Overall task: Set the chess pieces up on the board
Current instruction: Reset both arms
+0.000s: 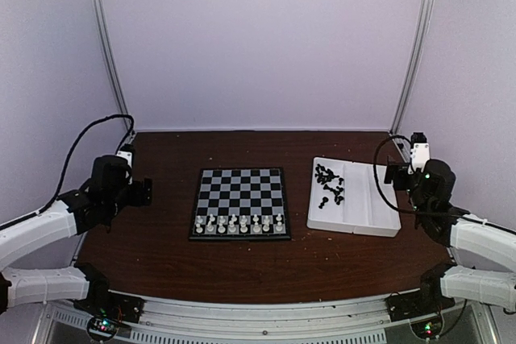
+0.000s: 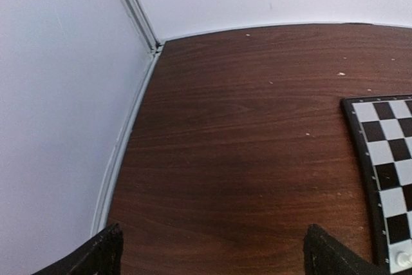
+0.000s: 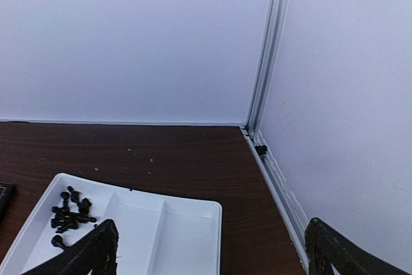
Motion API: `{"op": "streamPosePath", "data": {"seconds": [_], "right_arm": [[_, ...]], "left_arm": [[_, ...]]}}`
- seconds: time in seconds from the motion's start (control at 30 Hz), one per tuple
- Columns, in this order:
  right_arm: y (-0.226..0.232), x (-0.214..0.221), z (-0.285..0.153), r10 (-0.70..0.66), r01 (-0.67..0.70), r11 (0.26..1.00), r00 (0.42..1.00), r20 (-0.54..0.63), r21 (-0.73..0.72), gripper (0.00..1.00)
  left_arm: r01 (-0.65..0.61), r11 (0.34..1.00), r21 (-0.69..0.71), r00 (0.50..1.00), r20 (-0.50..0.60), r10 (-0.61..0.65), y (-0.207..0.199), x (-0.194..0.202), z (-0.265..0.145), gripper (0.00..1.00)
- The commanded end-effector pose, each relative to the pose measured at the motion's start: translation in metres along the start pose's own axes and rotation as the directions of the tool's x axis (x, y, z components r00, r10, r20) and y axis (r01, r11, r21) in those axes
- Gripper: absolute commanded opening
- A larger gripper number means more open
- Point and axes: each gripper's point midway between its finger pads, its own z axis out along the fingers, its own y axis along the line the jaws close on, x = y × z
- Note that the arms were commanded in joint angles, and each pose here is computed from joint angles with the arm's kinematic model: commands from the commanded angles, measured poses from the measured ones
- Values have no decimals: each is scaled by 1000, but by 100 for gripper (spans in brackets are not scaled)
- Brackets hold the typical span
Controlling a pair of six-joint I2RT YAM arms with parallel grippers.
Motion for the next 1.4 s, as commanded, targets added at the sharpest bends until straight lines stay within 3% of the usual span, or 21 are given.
{"op": "streamPosePath", "data": {"seconds": [0.0,0.07,0.23,0.4,0.47,0.53,0.7,0.83,0.9,1.0,1.37], "right_arm": [[-28,11,9,-11,6,995,999,44,95,100],[-30,24,18,-45,42,994,999,28,98,100],[-25,52,44,-53,53,996,999,-4,75,100],[-30,86,70,-27,32,995,998,-49,95,100],[-41,86,74,15,-13,994,1000,-19,107,100],[-43,92,81,34,-25,995,995,-96,99,100],[-44,92,87,26,-14,993,994,-103,116,100],[-40,93,92,6,7,995,992,-130,99,100],[-39,95,92,4,9,996,991,-135,94,100],[-39,93,92,2,9,996,992,-129,90,100],[-35,94,93,-6,16,997,991,-134,72,100]], "left_arm": [[27,971,-237,986,164,13,31,-35,12,98],[2,961,-275,983,175,47,34,-31,22,98],[107,969,-221,977,207,-60,50,-10,42,98],[54,977,-204,976,220,-8,54,-4,52,98],[32,980,-197,978,209,10,52,1,60,98],[-2,987,-160,975,220,38,43,2,68,98],[-105,985,-134,961,241,136,31,6,87,98],[-83,991,-105,976,194,102,32,17,106,98],[-54,998,-9,977,207,55,31,21,109,96],[70,997,-12,985,157,-68,51,33,119,98],[41,999,33,985,166,-46,44,31,121,98]]}}
